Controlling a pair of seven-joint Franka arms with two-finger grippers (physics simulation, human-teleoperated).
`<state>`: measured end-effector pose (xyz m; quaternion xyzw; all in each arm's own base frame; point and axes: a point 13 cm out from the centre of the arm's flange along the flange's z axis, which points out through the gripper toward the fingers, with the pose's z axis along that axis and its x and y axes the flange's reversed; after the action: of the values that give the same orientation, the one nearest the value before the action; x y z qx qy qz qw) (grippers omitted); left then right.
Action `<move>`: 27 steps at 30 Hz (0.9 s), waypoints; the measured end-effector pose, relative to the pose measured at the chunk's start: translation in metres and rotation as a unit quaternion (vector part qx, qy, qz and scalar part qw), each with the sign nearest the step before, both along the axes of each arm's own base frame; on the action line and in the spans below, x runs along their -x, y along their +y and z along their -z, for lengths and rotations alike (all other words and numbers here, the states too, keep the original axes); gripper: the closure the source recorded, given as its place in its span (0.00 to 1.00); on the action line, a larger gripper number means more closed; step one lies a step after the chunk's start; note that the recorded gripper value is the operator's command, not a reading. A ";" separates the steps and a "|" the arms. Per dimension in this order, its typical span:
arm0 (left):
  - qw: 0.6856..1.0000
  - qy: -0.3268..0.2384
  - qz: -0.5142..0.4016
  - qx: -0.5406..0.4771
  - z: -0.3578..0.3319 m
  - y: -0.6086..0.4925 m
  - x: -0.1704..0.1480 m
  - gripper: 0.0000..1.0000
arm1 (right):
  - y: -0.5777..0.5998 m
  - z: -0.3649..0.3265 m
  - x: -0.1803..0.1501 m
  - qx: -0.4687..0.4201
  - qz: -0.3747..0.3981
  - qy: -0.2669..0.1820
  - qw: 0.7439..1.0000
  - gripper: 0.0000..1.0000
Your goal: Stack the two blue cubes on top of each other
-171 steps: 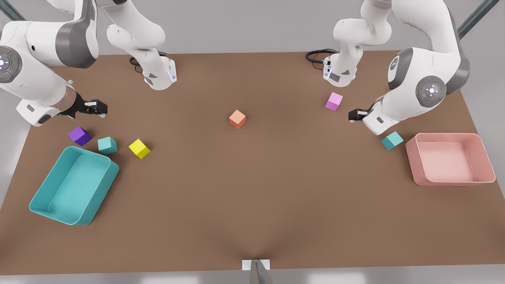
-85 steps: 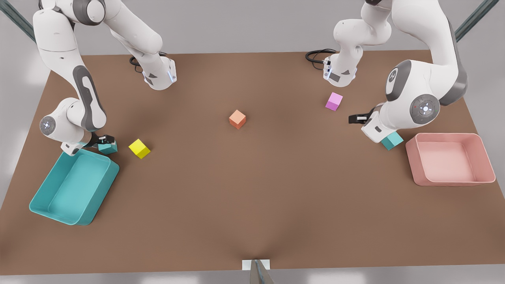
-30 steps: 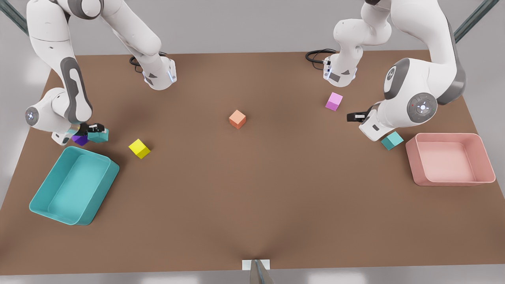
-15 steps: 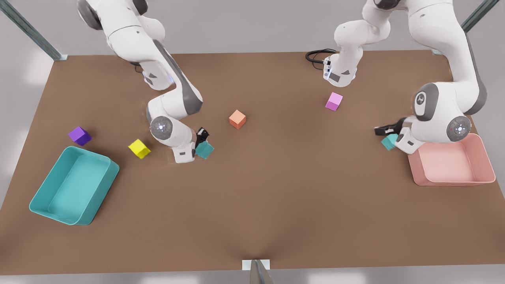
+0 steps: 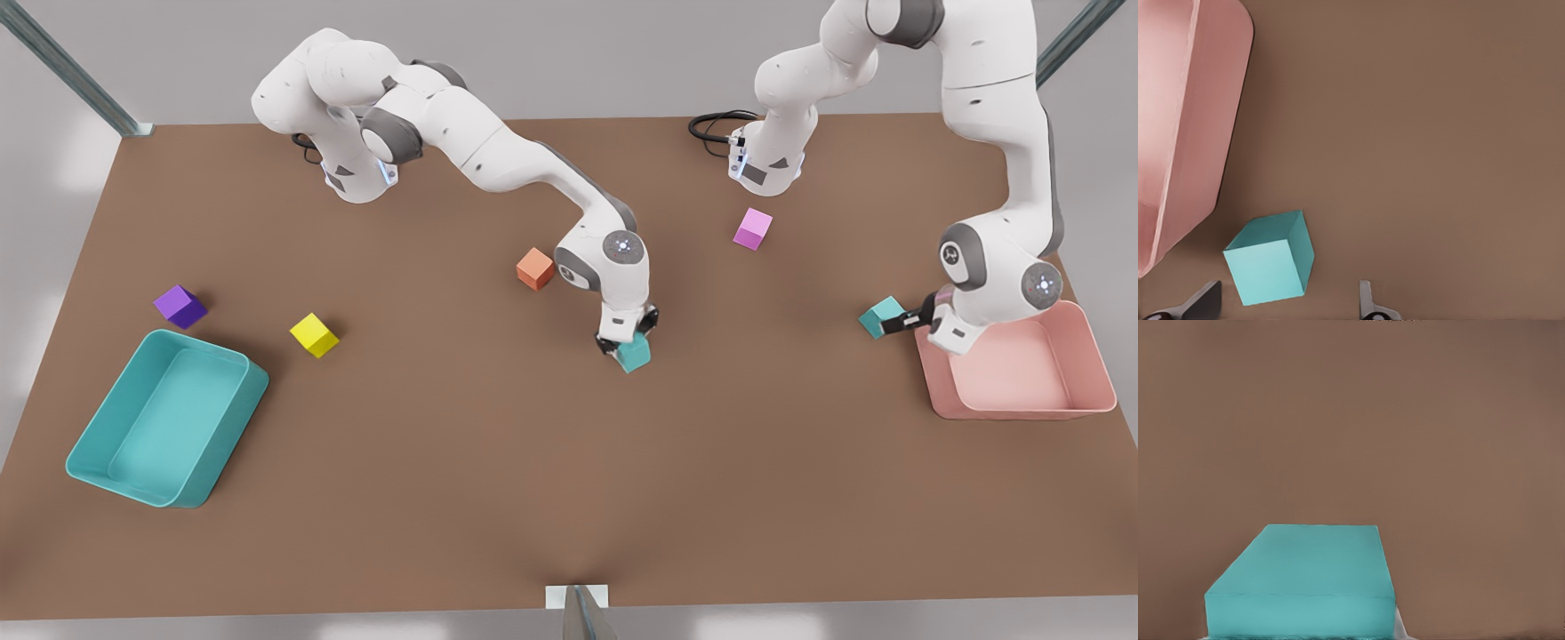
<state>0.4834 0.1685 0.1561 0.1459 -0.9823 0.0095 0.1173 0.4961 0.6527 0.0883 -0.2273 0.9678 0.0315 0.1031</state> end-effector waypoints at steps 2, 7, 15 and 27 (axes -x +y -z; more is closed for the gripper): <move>1.000 -0.005 0.004 0.000 0.004 0.003 0.000 0.00 | -0.001 -0.001 -0.003 -0.008 0.040 -0.001 0.999 0.00; 1.000 -0.004 0.007 0.015 0.027 -0.007 0.017 0.00 | -0.003 -0.010 -0.012 -0.027 0.125 -0.001 0.992 0.00; 1.000 -0.005 -0.007 0.017 0.038 0.017 0.038 0.00 | -0.151 -0.139 -0.141 -0.056 0.321 0.044 0.944 0.00; 1.000 0.006 -0.003 0.021 0.072 0.026 0.051 0.00 | -0.637 -0.366 -0.157 0.048 0.411 0.112 0.904 0.00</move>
<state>0.4324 0.1945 0.0843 0.1466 -0.9807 0.0296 0.1263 0.6527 0.0153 0.4538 0.1909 0.9809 -0.0344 -0.0133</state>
